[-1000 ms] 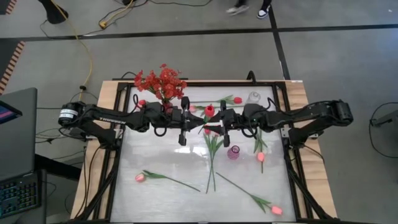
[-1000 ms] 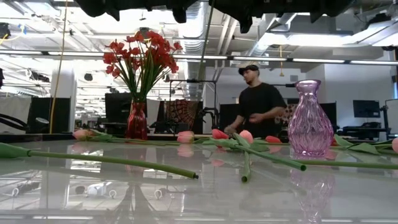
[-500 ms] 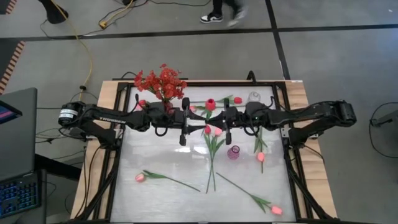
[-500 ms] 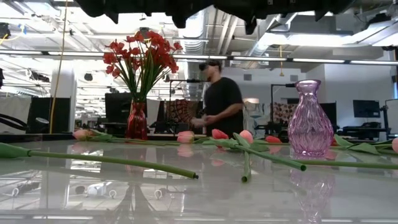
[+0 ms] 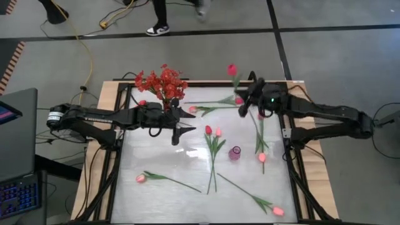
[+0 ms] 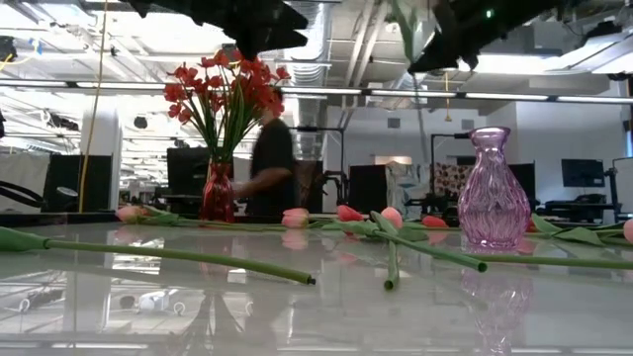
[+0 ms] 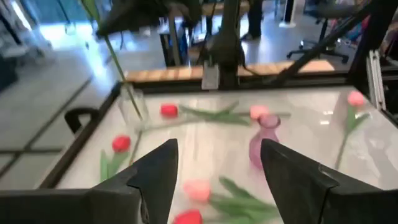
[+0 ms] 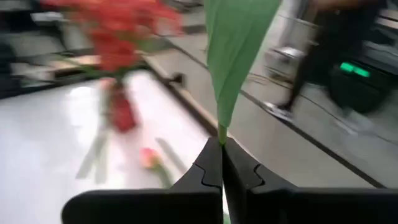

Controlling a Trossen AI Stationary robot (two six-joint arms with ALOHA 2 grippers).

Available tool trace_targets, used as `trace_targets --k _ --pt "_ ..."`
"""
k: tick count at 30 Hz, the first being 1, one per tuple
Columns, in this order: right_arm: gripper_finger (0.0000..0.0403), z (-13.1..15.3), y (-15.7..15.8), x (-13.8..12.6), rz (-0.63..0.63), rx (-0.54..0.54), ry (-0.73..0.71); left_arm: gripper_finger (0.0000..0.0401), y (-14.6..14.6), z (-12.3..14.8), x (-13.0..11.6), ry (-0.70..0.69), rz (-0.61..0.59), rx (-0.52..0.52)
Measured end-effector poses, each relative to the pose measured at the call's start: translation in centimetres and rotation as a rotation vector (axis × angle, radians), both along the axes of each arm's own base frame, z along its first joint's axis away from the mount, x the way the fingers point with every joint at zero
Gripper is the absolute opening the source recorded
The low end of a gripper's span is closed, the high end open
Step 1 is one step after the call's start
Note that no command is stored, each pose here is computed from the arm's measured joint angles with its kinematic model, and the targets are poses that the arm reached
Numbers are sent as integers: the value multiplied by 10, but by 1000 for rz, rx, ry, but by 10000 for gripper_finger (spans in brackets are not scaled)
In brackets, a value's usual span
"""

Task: Sort flowers into vase by color
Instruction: Put the red tulip into the transparent flower vase

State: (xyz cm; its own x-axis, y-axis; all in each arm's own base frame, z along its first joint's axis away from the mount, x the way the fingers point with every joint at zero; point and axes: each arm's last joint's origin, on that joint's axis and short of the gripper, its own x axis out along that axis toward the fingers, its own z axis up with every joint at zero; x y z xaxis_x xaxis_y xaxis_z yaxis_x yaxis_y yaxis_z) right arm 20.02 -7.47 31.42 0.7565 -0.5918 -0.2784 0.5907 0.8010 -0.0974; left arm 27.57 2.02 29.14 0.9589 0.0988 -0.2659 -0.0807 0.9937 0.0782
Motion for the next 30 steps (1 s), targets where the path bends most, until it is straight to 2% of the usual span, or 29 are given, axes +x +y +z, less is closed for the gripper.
trace_targets --k 5,11,21,30 --pt "27 1 -26 -21 -166 25 5 218 -1 -7 -3 79 7 -32" --pt "25 2 -42 -38 -273 29 9 218 -5 -23 -7 141 -6 -80" --pt "25 6 -46 -56 -349 41 7 218 -5 -41 -13 170 47 -97" --pt "26 1 -50 -61 -389 60 51 218 -5 -40 -12 148 45 -86"
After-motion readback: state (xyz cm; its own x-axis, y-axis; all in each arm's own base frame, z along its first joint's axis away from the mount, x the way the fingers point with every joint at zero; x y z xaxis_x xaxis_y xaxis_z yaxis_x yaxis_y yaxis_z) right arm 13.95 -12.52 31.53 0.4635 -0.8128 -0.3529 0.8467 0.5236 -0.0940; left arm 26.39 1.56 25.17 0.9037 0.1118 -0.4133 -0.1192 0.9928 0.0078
